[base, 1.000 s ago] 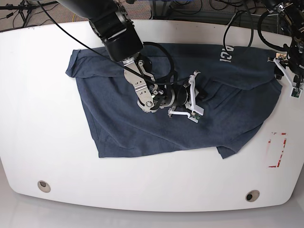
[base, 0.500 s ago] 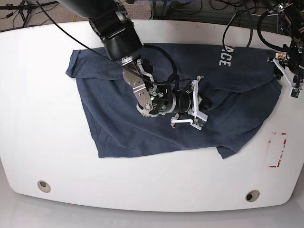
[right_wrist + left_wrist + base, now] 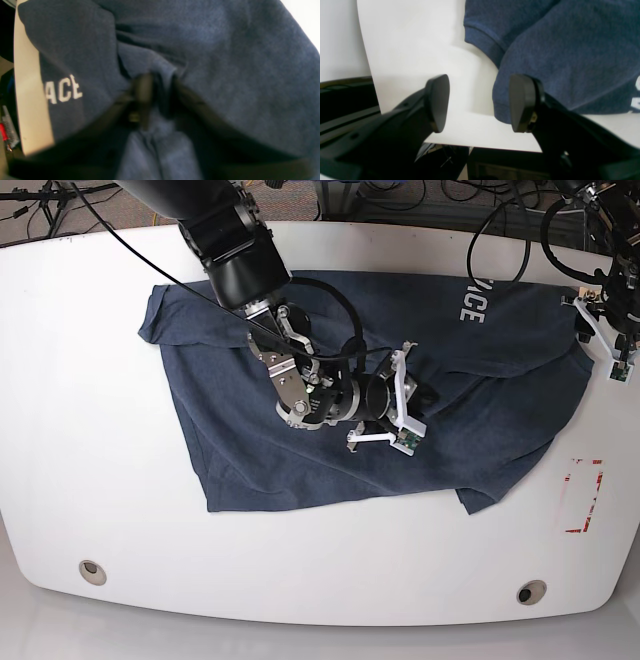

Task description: Fold the T-shirt properly

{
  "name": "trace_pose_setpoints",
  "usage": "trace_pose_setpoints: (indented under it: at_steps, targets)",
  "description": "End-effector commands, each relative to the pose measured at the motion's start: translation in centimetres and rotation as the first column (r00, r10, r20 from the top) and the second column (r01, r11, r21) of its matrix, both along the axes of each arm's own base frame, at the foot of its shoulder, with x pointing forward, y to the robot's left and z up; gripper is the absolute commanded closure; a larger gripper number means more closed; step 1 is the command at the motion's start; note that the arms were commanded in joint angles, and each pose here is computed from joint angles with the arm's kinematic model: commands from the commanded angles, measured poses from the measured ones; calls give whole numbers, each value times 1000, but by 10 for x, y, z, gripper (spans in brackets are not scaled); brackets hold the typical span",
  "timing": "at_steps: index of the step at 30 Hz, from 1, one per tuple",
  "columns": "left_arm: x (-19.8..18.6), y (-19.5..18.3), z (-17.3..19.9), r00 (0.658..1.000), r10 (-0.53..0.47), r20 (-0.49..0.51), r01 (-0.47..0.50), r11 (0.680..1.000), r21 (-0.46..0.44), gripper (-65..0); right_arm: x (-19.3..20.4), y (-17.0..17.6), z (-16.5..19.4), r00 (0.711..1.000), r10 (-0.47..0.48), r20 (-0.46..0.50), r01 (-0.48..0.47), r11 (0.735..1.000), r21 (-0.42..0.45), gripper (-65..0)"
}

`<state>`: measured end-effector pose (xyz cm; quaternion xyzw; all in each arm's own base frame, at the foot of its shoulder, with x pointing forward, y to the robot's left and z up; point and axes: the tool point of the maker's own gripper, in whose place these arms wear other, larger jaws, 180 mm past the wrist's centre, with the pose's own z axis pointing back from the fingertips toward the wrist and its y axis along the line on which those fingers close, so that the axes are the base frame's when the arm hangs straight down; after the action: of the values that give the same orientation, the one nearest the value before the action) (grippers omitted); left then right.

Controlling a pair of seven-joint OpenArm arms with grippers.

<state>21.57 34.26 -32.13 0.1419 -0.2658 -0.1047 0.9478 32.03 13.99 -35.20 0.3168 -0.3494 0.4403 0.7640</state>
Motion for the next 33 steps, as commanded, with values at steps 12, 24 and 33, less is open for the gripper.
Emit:
trace_pose_setpoints:
  at_steps: [12,24,33]
  targets:
    - [10,-33,-9,994,-112,-13,112,993,-25,-339,6,-55,43,981,-57,188,57,998,6,-598]
    - [6,-42,-16,996,-87,-6,87,994,-64,-339,-1,-209,24,904,-386,184,408,907,-102,-575]
    - [-8,4,-1,999,42,8,-42,999,11,-339,-34,-314,26,774,-594,218,632,748,-202,-575]
